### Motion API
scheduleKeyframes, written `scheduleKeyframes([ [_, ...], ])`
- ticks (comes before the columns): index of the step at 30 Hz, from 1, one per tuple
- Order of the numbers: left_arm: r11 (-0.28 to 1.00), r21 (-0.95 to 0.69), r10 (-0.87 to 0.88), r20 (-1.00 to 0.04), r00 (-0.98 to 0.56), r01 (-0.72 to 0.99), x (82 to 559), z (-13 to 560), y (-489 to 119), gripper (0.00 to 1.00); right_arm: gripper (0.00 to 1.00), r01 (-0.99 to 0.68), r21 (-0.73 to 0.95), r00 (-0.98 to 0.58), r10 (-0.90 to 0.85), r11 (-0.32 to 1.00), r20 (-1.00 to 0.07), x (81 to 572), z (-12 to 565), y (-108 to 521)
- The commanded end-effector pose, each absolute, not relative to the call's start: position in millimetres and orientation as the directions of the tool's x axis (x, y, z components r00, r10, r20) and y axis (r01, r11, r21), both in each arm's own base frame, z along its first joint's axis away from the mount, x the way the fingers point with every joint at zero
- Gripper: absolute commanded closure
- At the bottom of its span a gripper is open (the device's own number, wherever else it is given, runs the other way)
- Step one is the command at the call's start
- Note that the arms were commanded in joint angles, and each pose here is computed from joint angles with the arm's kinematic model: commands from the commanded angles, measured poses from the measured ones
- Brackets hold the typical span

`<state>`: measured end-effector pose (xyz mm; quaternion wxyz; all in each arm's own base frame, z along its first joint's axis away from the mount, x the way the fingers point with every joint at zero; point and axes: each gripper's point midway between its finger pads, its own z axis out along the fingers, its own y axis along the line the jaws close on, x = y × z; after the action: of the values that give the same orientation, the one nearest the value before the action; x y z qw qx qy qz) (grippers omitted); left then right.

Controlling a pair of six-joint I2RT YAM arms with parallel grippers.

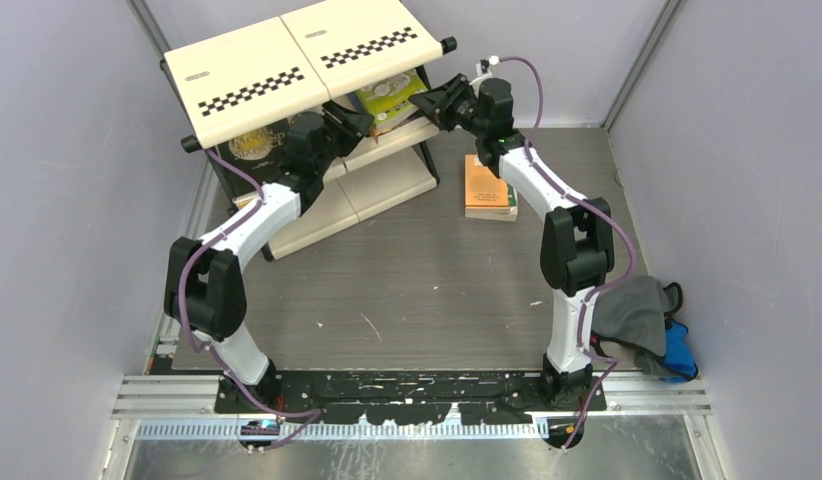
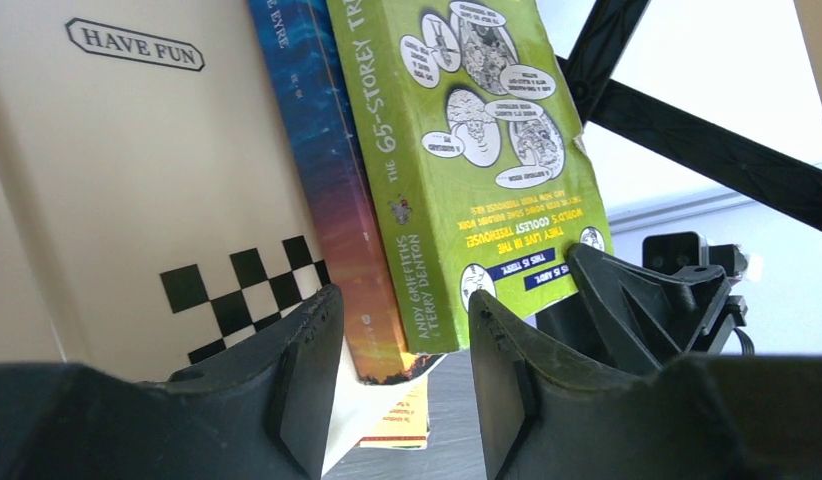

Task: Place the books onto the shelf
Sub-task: Place the book on the shelf.

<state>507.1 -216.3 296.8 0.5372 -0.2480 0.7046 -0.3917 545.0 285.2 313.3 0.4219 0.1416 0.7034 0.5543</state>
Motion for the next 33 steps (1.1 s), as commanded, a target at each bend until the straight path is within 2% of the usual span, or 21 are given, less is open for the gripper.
scheduleKeyframes([
  [1, 0.54, -0.833, -0.785, -0.551, -0.284, 0.122, 507, 313, -215, 0.5, 0.99, -0.429, 0.844, -0.505, 0.69, 0.321, -0.519, 543, 378, 286],
  [14, 0.531, -0.838, -0.79, -0.543, -0.286, 0.126, 505, 316, -215, 0.5, 0.99, -0.411, 0.837, -0.528, 0.654, 0.362, -0.542, 535, 367, 282],
  [33, 0.525, -0.841, -0.794, -0.539, -0.28, 0.13, 507, 321, -218, 0.51, 0.99, -0.423, 0.85, -0.563, 0.644, 0.314, -0.518, 525, 371, 276],
])
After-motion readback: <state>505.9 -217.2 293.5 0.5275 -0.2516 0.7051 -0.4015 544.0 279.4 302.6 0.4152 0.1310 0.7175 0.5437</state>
